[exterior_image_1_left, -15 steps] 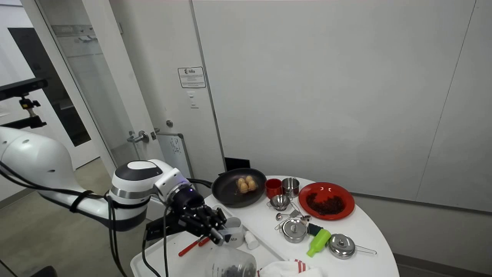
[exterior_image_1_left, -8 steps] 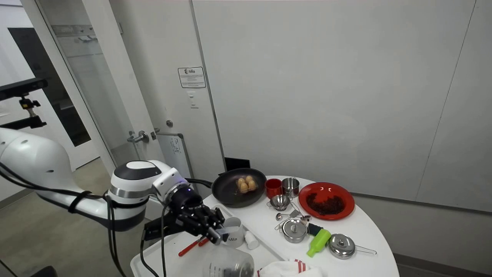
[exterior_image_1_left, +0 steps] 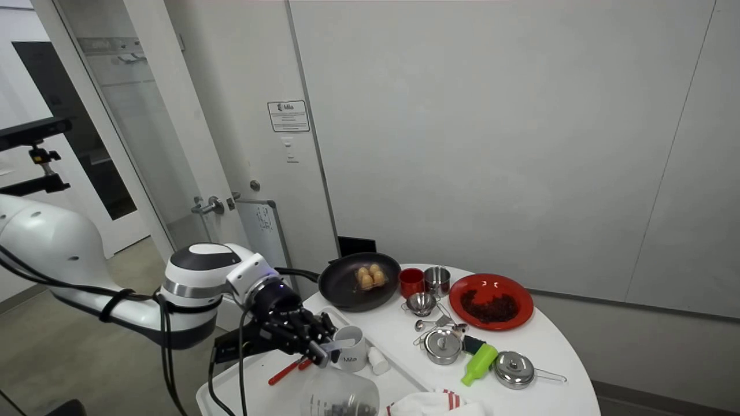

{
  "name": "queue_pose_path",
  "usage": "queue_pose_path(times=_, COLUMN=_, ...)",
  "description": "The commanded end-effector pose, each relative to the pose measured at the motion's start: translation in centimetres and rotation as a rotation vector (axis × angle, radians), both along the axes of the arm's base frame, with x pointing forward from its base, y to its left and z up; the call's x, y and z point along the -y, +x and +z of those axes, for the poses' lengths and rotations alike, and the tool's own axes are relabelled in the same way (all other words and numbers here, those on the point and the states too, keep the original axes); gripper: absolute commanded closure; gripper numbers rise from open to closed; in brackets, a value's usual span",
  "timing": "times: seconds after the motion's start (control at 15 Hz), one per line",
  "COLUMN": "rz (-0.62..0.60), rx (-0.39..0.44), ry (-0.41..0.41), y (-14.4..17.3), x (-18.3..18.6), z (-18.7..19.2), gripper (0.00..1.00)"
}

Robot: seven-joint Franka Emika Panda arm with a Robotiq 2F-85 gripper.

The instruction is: Pour the contents in the clear jug into the red bowl

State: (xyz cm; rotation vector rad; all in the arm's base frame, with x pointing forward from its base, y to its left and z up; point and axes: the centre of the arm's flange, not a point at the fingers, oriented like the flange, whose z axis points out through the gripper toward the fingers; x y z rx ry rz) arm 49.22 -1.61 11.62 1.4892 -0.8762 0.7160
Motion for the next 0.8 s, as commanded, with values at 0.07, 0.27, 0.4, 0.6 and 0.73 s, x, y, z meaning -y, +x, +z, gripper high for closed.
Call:
queue_pose_path(times=0.07, rz=0.005, rx=0.009, ry=-0.049, y=-0.23, x=-0.13, z=-0.02, gripper=0.92)
queue_pose_path(times=0.27, rz=0.007, rx=0.004, ry=-0.041, y=-0.23, x=-0.11, z=-0.07, gripper=0.92)
queue_pose_path(times=0.4, rz=0.01, rx=-0.004, ry=-0.028, y=-0.23, x=-0.08, z=-0.14, gripper=0.92)
queue_pose_path(times=0.6, rz=0.019, rx=-0.019, ry=0.004, y=-0.22, x=-0.02, z=-0.33, gripper=0.92)
queue_pose_path(times=0.73, rz=0.029, rx=-0.028, ry=0.029, y=-0.21, x=-0.04, z=-0.51, gripper=0.92)
